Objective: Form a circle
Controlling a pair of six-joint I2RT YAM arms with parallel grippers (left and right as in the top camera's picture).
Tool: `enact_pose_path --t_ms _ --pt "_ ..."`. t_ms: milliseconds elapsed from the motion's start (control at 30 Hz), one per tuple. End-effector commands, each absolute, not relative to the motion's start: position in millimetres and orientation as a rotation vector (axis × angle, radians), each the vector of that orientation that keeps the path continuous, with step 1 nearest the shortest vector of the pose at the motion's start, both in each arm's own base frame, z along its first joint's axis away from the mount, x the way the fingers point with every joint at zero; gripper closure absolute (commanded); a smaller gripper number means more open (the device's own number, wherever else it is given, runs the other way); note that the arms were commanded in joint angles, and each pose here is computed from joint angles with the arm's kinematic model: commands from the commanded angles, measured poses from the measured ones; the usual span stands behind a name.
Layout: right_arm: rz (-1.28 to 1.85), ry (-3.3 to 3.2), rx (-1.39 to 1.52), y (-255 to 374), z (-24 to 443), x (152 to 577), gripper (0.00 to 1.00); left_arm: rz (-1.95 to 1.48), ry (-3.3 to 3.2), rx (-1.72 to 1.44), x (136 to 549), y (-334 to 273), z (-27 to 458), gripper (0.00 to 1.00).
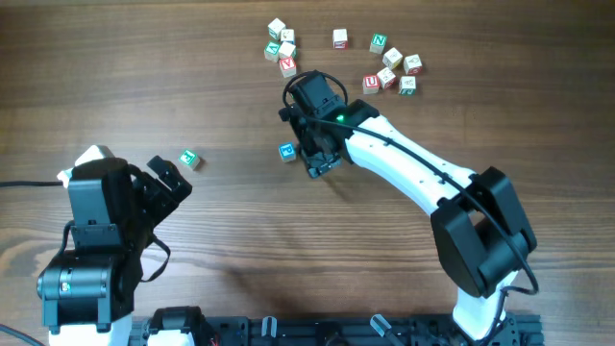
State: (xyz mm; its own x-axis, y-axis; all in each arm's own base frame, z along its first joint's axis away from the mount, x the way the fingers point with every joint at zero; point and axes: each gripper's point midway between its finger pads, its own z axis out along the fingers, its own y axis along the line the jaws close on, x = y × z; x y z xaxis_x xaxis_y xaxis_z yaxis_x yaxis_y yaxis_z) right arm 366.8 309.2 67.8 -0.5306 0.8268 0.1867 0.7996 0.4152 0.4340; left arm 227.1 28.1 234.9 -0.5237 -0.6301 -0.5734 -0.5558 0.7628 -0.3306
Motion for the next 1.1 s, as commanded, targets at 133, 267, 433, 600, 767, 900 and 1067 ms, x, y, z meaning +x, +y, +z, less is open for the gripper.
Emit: enact_pose_path --t_ms 133,267,433,600,767,900,1067 --pt "0.779 2.618 1.639 330.7 17.2 372.7 0.08 -0.135 2.255 -0.856 227.9 28.3 238.7 0.0" --pt "0.753 2.651 1.676 333.6 -6.2 368.5 0.16 -0.135 2.255 -0.856 227.9 28.3 238.7 0.0" --pt "0.602 2.686 1.63 316.5 -18.8 359.5 0.42 -0.135 2.255 -0.857 227.9 28.3 238.7 0.0" --pt "0.514 2.759 1.404 304.8 -22.9 358.6 0.6 -0.135 2.255 -0.856 227.9 28.3 238.7 0.0" --pt "0.586 2.782 1.324 313.9 -19.0 363.1 0.69 -0.135 2.255 -0.857 227.9 28.3 238.7 0.0" --pt "0.629 2.834 1.292 320.4 -17.3 357.3 0.72 -0.135 2.255 -0.856 227.9 28.3 238.7 0.0" --pt "0.74 2.856 1.269 332.8 -1.8 356.3 0.74 -0.135 2.255 -0.856 227.9 28.3 238.7 0.0"
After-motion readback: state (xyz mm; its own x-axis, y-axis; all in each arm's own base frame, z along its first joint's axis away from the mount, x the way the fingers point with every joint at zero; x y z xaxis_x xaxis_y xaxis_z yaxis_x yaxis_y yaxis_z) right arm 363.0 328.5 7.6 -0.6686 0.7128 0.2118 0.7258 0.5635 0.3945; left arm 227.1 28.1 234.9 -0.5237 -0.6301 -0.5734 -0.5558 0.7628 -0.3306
